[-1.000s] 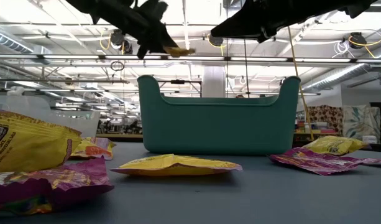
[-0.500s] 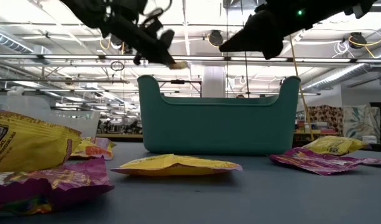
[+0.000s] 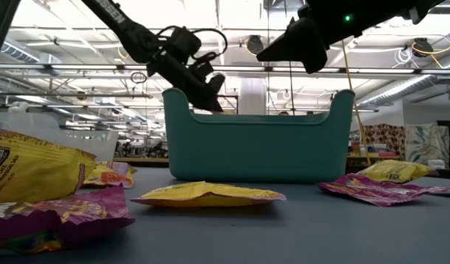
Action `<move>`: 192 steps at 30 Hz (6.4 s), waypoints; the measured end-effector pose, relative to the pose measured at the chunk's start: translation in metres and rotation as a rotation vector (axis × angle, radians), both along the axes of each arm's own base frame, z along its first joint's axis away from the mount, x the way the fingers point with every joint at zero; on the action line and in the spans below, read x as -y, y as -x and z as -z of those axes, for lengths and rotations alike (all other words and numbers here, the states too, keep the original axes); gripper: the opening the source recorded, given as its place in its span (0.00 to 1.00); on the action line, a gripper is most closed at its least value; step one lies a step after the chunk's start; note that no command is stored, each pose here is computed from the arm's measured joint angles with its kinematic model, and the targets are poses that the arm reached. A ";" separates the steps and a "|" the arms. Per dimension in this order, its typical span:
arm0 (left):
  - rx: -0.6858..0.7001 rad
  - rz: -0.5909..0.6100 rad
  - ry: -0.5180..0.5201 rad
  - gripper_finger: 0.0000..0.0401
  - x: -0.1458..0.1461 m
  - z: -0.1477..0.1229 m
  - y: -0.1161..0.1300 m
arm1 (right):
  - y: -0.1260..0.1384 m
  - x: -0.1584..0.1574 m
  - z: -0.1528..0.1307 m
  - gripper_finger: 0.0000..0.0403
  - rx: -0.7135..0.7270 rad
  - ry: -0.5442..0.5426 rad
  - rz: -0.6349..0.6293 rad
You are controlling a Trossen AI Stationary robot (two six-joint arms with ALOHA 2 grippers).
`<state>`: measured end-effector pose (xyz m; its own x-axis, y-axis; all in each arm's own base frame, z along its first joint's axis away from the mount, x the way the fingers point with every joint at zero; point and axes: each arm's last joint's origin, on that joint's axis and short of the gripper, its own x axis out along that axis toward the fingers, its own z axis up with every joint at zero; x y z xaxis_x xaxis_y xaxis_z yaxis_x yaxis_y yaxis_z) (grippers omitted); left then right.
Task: Sort candy
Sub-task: Put the yellow candy into the orange bin
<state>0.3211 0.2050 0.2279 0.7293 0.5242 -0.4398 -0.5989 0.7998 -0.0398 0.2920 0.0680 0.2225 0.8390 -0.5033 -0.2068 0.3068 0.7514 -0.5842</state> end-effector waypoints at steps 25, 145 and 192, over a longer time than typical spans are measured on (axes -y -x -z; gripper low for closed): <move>-0.028 0.021 0.070 0.38 0.007 -0.015 0.014 | 0.018 -0.028 -0.007 0.02 0.043 0.073 0.154; -0.019 0.552 -0.078 0.38 0.286 -0.037 0.025 | 0.182 0.017 -0.104 0.00 0.403 -0.494 0.386; -0.002 0.515 -0.079 0.38 0.276 -0.039 0.021 | 0.190 0.045 -0.146 0.00 0.673 -0.394 -0.236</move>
